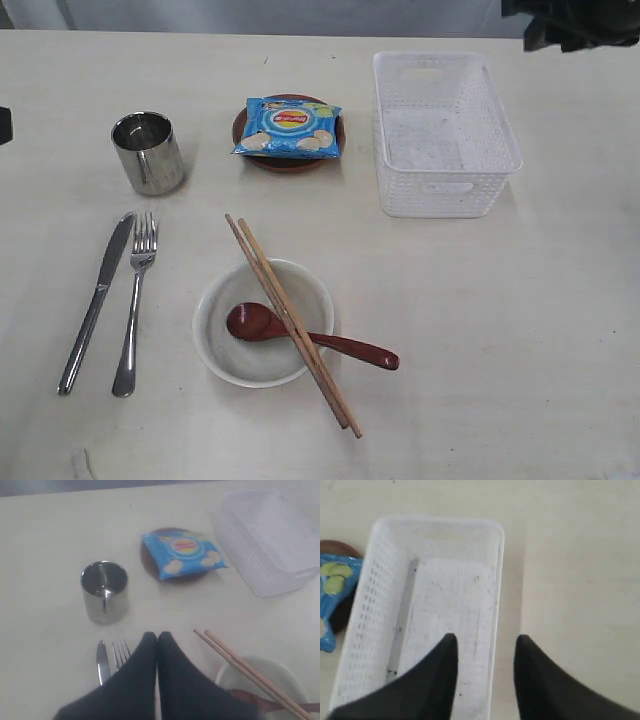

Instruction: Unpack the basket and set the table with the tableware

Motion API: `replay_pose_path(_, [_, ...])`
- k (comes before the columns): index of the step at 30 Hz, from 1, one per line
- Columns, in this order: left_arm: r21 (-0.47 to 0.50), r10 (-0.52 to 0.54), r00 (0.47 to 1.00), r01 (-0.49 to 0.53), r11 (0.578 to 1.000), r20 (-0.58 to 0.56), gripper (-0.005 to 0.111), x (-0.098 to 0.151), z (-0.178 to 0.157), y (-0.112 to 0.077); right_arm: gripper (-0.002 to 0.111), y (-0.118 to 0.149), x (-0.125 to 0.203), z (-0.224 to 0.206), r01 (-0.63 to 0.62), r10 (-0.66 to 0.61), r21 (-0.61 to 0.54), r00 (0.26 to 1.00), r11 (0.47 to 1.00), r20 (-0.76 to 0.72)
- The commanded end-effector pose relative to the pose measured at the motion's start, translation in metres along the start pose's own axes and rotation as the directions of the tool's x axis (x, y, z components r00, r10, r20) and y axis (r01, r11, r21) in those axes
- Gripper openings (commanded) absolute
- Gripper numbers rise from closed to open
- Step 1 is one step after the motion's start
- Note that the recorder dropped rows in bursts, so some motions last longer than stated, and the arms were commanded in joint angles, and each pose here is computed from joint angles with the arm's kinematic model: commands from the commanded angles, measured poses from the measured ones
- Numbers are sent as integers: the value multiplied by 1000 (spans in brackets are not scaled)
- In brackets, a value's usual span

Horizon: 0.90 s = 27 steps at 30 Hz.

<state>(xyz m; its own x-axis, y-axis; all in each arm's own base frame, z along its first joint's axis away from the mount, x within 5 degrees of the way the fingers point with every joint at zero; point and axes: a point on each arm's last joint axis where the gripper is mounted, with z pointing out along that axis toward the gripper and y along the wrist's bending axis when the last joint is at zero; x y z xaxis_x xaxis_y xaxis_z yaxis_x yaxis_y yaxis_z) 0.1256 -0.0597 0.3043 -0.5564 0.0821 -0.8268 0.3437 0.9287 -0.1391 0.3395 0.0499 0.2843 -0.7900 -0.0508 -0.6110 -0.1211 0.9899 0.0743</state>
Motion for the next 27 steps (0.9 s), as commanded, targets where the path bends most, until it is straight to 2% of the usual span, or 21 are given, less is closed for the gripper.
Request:
replay_pose_path(1, [12, 20, 995, -21, 1000, 101, 0, -8, -1, -1, -1, 1, -7, -42, 58, -59, 7, 992, 998, 108])
replay_pose_path(3, [18, 29, 984, -33, 999, 175, 0, -15, -1, -2, 0, 3, -10, -55, 96, -96, 9, 982, 995, 166])
replay_pose_path(6, [32, 26, 964, -36, 999, 264, 0, -25, 4, -4, 0, 11, -13, -72, 159, -143, -52, 960, 986, 239])
replay_pose_path(9, [27, 9, 973, -15, 1000, 231, 0, -29, 25, -4, -1, 26, -12, -75, 161, -105, -217, 963, 963, 249])
replay_pose_path(10, [14, 1, 979, -4, 1000, 206, 0, -30, 35, -2, -1, 33, -9, -74, 195, -126, -265, 958, 944, 257])
replay_pose_path(11, [1, -4, 981, 4, 1000, 192, 0, -32, 43, 1, -1, 37, -7, -73, 210, -130, -284, 952, 936, 277])
replay_pose_path(14, [-34, -40, 977, 48, 998, 208, 0, -39, 55, 10, -1, 38, 0, -74, 214, -127, -198, 917, 956, 379])
replay_pose_path(18, [-101, -79, 954, 113, 988, 289, 0, -52, 46, 29, -1, 19, 12, -96, 152, -98, -52, 830, 987, 548])
replay_pose_path(19, [-152, -92, 938, 150, 977, 335, 0, -57, 32, 41, -1, 6, 17, -111, 81, -58, -9, 783, 997, 619])
replay_pose_path(22, [-236, -51, 897, 170, 957, 439, 0, -61, -5, 52, -1, -7, 29, -160, 15, -39, 40, 665, 999, 746])
replay_pose_path(23, [-253, -8, 873, 151, 956, 488, 0, -62, -24, 49, -1, -3, 39, -195, 38, -68, 56, 583, 998, 810])
replay_pose_path(24, [-256, 13, 856, 141, 956, 517, 0, -61, -34, 45, -1, 1, 47, -214, 59, -87, 66, 533, 996, 841])
replay_pose_path(25, [-251, 34, 819, 136, 958, 572, 0, -60, -53, 39, -1, 8, 66, -253, 99, -108, 72, 419, 992, 901])
replay_pose_path(26, [-248, 44, 798, 134, 959, 601, 0, -58, -65, 35, -1, 10, 76, -269, 109, -105, 69, 371, 992, 923])
replay_pose_path(27, [-247, 61, 766, 130, 960, 640, 0, -52, -86, 29, -1, 11, 102, -306, 123, -89, 60, 247, 991, 965])
